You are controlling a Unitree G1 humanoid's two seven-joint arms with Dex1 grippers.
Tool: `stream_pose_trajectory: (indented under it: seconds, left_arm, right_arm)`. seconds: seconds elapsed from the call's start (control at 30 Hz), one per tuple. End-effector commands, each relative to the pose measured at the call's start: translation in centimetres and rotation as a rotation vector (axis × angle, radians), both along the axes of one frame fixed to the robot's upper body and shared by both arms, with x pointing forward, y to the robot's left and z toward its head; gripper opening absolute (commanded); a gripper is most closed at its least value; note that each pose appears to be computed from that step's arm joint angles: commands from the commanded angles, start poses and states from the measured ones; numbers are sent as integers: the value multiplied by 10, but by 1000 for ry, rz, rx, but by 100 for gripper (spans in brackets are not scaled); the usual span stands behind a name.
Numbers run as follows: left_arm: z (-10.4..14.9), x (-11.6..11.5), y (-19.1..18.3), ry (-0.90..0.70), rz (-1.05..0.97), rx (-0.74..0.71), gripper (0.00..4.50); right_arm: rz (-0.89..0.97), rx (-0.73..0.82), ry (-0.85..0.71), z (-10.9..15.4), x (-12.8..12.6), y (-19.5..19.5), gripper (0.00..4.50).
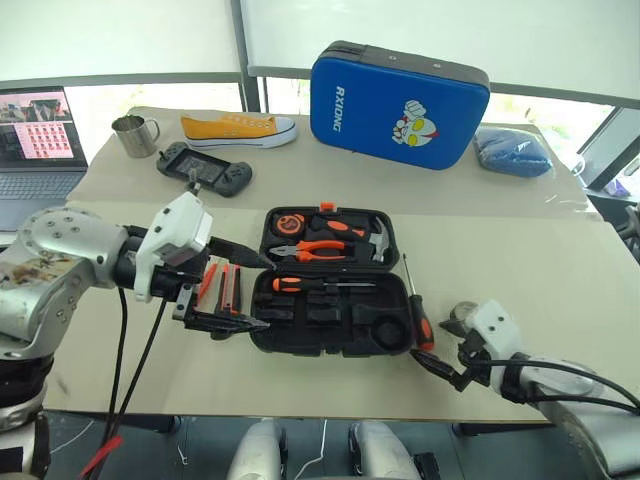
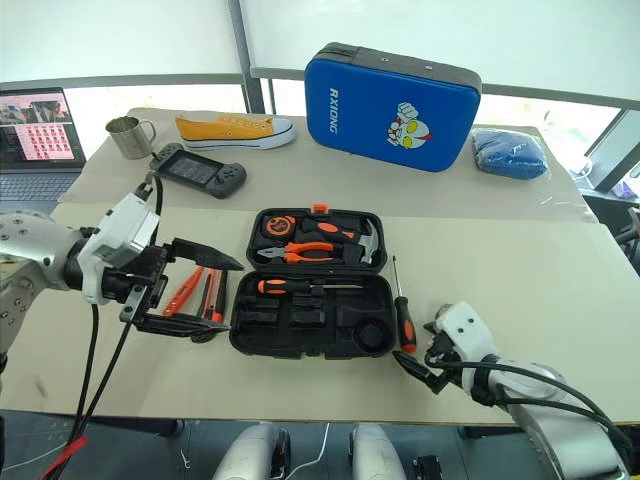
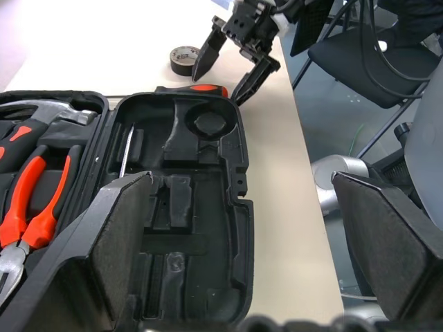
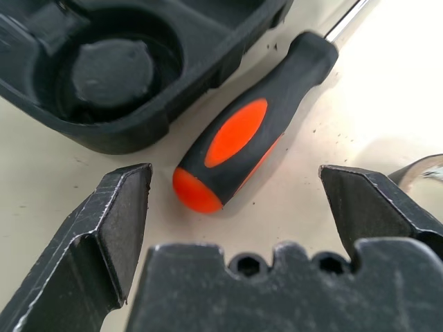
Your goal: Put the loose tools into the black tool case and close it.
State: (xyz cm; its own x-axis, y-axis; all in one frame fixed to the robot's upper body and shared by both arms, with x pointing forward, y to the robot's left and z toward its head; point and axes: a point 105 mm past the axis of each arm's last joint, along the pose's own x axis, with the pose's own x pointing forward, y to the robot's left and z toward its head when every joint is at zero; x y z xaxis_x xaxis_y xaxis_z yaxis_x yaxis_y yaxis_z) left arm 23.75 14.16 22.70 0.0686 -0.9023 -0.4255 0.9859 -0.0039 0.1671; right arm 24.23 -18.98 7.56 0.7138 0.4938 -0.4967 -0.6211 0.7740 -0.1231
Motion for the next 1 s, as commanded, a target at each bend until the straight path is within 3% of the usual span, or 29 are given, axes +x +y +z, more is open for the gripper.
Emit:
stream_pose_trajectory:
  seconds: [0.03, 0.2, 0.3, 0.63, 0.73, 0.8, 1.0]
  left_arm:
    - [7, 2, -1, -61, 6, 17, 450]
    - [6, 5, 0, -66, 20, 14, 450]
    - [4, 5, 0, -69, 25, 14, 450]
    - [-1, 13, 7, -107, 77, -2, 450]
    - [0, 12, 12, -103, 88, 2, 450]
    - [-1, 10, 18, -87, 105, 19, 450]
    - [-3, -4, 29, -44, 100, 84, 450]
  right_arm:
    - [-55, -33, -65, 6, 11, -7, 341]
    - [-107, -27, -90, 12, 14, -13, 166]
    - [-113, -19, -101, 19, 10, -13, 105]
    - [-130, 111, -124, 92, -2, -20, 103]
    - [-6, 125, -167, 125, 0, -15, 103]
    - [183, 105, -207, 144, 2, 1, 103]
    - [649, -26, -229, 135, 12, 40, 103]
